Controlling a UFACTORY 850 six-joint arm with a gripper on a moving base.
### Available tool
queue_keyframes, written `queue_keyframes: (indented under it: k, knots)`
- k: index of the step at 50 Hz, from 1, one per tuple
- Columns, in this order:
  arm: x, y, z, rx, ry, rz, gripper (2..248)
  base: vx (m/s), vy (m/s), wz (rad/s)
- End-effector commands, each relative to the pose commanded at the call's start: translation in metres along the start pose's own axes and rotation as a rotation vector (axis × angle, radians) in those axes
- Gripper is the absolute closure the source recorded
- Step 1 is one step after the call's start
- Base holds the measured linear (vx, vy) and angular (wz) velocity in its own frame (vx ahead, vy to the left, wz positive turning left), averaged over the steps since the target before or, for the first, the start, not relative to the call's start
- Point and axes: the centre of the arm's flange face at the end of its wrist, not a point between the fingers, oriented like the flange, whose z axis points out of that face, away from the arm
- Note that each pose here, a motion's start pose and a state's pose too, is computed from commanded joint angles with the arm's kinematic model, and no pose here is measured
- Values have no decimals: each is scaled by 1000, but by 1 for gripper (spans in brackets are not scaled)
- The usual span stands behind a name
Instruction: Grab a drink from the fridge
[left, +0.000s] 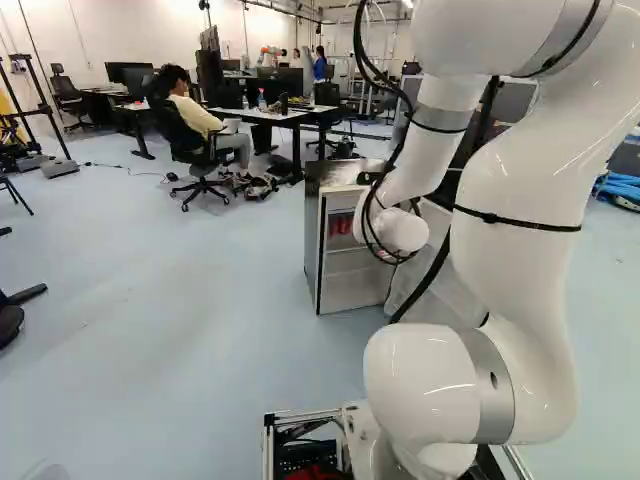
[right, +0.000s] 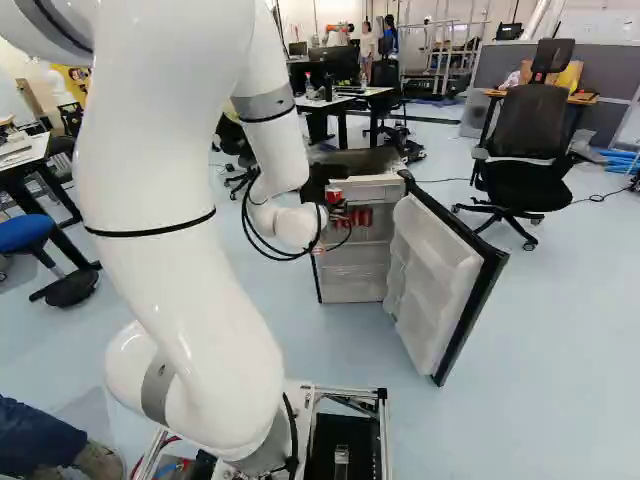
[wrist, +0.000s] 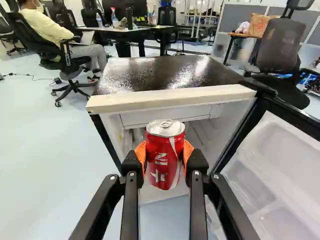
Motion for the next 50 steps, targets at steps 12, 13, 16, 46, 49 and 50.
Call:
queue_keyframes:
  k: [12, 13, 16, 46, 49, 50]
  knots:
    - [12, -6, 3, -11, 5, 11, 156, 0, 0, 0]
    - [13, -6, 3, -11, 6, 12, 156, 0, 0, 0]
    - [16, -8, 5, -11, 10, 14, 156, 0, 0, 0]
    - [56, -23, 27, 18, 92, 3, 156, 0, 0, 0]
    - [60, -24, 30, 19, 101, 2, 156, 0, 0, 0]
    - [62, -24, 31, 19, 104, 2, 156, 0, 0, 0]
